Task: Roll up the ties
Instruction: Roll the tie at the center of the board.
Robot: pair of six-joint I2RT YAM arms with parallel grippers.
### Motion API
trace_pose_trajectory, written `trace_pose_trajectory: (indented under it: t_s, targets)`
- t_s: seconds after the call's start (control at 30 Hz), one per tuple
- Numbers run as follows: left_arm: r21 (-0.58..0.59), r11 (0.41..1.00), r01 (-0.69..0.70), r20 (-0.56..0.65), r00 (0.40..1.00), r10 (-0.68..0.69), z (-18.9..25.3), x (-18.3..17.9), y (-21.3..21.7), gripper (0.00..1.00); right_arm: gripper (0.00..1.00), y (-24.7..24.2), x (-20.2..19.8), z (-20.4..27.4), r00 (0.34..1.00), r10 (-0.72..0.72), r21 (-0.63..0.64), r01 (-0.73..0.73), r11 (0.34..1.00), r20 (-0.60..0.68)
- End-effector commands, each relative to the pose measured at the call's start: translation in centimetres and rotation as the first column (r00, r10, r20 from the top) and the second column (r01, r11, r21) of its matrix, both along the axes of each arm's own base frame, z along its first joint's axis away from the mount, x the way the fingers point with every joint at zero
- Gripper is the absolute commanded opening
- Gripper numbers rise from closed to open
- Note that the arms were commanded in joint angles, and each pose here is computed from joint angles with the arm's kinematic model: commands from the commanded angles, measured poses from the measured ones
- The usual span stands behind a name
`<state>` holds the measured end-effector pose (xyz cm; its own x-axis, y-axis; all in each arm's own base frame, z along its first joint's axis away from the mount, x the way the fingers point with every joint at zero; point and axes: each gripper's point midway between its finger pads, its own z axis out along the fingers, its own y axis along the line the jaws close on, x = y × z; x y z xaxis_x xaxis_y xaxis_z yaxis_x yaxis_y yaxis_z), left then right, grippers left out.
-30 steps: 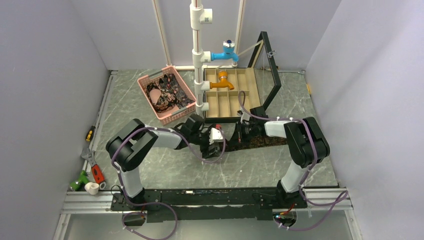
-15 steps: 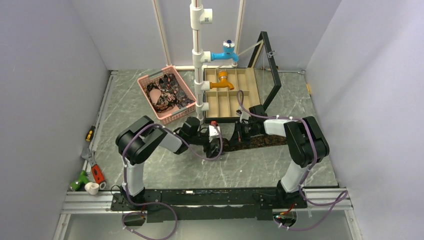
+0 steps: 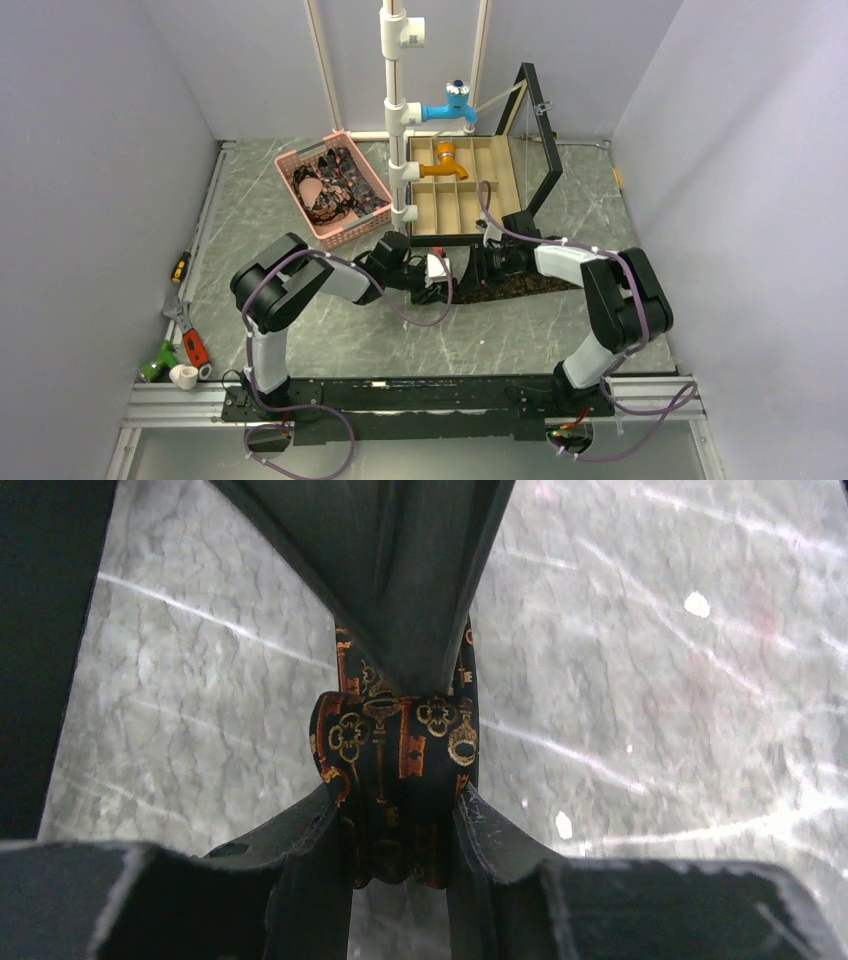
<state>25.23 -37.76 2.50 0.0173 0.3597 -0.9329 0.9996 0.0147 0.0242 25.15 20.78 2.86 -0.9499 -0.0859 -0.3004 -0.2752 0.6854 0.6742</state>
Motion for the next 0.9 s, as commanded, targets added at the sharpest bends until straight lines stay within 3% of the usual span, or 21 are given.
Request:
trace_pose_trajectory:
  t_s: [0.0,0.17,0.37,0.53,0.7,0.77,0.83,0.87]
  targets:
    - [0.224,0.974,0.031,-0.027,0.999,-0.026,-3.9,-2.3,4.3,0.26,0.4,0.3,-0.9,3.5,0.998,0.022,0.062,-0.026,0.998,0.054]
    - [0.295,0.955,0.014,-0.056,0.998,0.003,-4.1,-2.4,5.1,0.28,0.58,1.4,-1.6,5.1,0.999,0.013,0.153,-0.018,0.988,0.03]
    - [0.325,0.946,0.017,-0.04,0.999,-0.004,-3.9,-2.4,4.8,0.33,0.58,2.7,-0.6,3.7,1.0,0.013,0.172,-0.012,0.985,-0.005]
    - [0.347,0.938,0.025,-0.035,0.999,-0.014,-4.2,-2.3,4.7,0.34,0.42,3.2,1.0,2.5,1.0,-0.004,0.167,0.006,0.986,-0.016]
    - [0.34,0.939,0.06,-0.049,0.998,-0.046,-4.0,-2.6,4.6,0.41,0.04,2.2,0.5,1.3,0.999,-0.016,0.138,0.022,0.99,-0.042]
    - [0.301,0.952,0.059,-0.049,0.998,-0.047,-3.4,-2.4,4.5,0.54,0.0,1.5,0.1,0.7,0.998,-0.027,0.118,0.033,0.992,-0.058]
    - [0.239,0.97,0.048,-0.053,0.998,-0.036,-2.5,-1.8,4.4,0.76,0.0,0.7,-0.3,-0.1,0.996,-0.037,0.094,0.045,0.995,-0.082]
    - [0.196,0.979,0.049,-0.054,0.998,-0.039,-1.8,-1.6,4.2,0.8,0.0,0.4,-0.5,-0.5,0.995,-0.038,0.086,0.046,0.995,-0.095]
